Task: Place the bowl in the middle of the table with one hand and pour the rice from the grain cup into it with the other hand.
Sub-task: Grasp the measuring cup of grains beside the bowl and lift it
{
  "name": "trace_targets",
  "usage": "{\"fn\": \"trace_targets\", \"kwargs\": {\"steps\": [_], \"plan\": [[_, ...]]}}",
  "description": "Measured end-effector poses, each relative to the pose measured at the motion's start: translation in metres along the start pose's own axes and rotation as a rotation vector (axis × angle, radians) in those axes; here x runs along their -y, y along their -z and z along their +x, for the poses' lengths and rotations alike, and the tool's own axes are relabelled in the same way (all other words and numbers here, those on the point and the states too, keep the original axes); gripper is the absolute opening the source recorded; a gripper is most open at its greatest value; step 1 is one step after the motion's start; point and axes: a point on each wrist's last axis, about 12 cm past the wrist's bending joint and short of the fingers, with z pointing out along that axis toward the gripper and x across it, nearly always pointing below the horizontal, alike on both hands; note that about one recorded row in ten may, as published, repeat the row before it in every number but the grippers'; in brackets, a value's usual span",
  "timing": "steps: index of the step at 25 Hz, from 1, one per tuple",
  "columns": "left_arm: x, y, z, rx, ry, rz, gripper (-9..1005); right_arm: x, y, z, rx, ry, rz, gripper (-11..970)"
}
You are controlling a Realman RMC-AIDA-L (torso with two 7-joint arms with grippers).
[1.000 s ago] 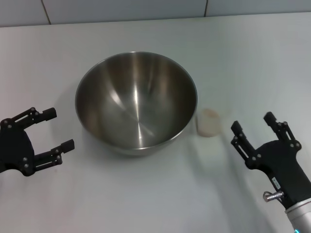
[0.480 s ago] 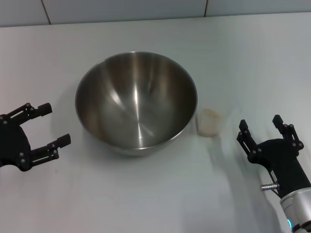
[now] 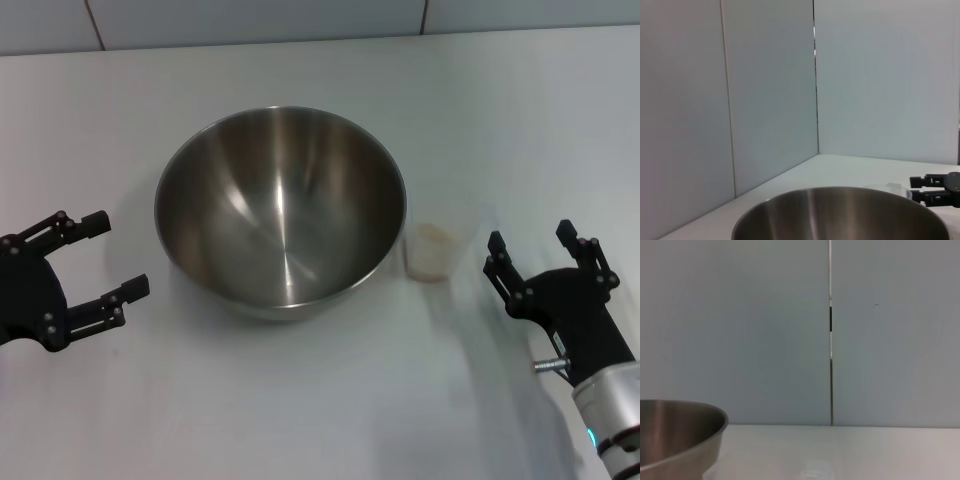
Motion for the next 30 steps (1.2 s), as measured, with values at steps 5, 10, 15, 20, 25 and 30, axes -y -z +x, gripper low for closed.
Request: {"fn": "trace_targets", "kwargs": {"steps": [5, 10, 15, 20, 25, 30], "plan": [[0.001, -0.002, 0.001, 0.001, 0.006, 0.000, 818, 0.002, -0.011, -0.001, -0.006, 0.010, -0.010, 795], [0.001, -0.002, 0.001, 0.003, 0.018, -0.004, 818, 0.003, -0.018, -0.002, -0.006, 0.021, -0.017, 795], [0.001, -0.002, 0.001, 0.008, 0.021, -0.011, 818, 0.005, -0.026, -0.003, -0.010, 0.030, -0.016, 794], [0.001, -0.002, 0.001, 0.010, 0.025, -0.013, 818, 0.007, -0.032, -0.006, -0.001, 0.036, -0.011, 794], [0.000, -0.002, 0.000, 0.011, 0.028, -0.015, 818, 0.008, -0.035, -0.007, 0.004, 0.042, -0.015, 795], [0.000, -0.003, 0.000, 0.011, 0.029, -0.014, 818, 0.008, -0.037, -0.007, 0.002, 0.045, -0.019, 794]]}}
